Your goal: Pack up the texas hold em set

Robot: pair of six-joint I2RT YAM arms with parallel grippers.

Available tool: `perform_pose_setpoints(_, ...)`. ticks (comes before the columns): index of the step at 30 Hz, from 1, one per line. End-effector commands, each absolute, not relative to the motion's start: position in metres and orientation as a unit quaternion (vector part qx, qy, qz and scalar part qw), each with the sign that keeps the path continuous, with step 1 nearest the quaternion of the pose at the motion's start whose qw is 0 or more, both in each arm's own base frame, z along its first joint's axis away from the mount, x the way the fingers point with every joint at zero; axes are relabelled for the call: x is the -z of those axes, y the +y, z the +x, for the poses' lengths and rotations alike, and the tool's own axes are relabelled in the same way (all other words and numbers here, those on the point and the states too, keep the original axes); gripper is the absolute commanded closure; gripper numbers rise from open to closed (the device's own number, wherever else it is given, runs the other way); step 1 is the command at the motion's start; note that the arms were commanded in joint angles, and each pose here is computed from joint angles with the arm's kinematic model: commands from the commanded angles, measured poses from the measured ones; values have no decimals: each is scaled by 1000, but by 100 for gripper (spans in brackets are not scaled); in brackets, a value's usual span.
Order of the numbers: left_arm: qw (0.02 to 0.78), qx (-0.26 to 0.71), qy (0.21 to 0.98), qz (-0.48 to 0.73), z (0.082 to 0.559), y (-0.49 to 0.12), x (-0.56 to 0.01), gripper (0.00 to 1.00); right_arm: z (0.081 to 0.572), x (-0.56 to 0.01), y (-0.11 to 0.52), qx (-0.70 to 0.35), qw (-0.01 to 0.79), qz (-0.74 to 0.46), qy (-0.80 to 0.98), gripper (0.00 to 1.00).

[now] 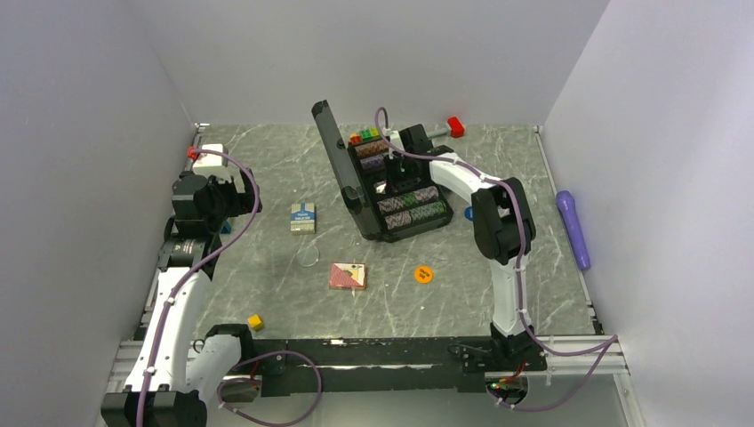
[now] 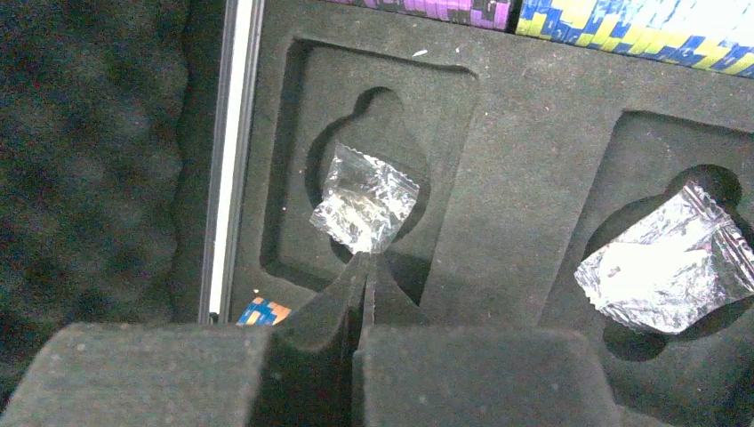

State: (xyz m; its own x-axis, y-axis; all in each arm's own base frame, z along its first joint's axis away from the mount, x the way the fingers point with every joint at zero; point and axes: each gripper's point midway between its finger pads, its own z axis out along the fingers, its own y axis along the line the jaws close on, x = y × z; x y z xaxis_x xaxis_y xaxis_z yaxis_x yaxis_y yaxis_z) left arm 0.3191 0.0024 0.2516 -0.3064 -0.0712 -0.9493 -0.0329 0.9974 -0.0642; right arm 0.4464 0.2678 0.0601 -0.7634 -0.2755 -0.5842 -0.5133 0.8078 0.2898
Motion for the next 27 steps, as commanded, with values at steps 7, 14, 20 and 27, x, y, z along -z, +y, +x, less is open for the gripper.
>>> perform_pose_setpoints(7,612,20,790,-23,324,0,-269,1,452,-50,273,-207,248,-196,926,100)
perform_pose_setpoints(14,613,18,790,-24,324,1,-269,1,454,-46,272,-185,245,-198,931,98)
perform_pose_setpoints(20,613,17,790,-25,323,2,-269,1,459,-62,272,-182,262,-201,926,70)
perform_pose_setpoints(27,614,16,789,-26,322,2,-270,1,468,-86,275,-187,295,-193,917,52)
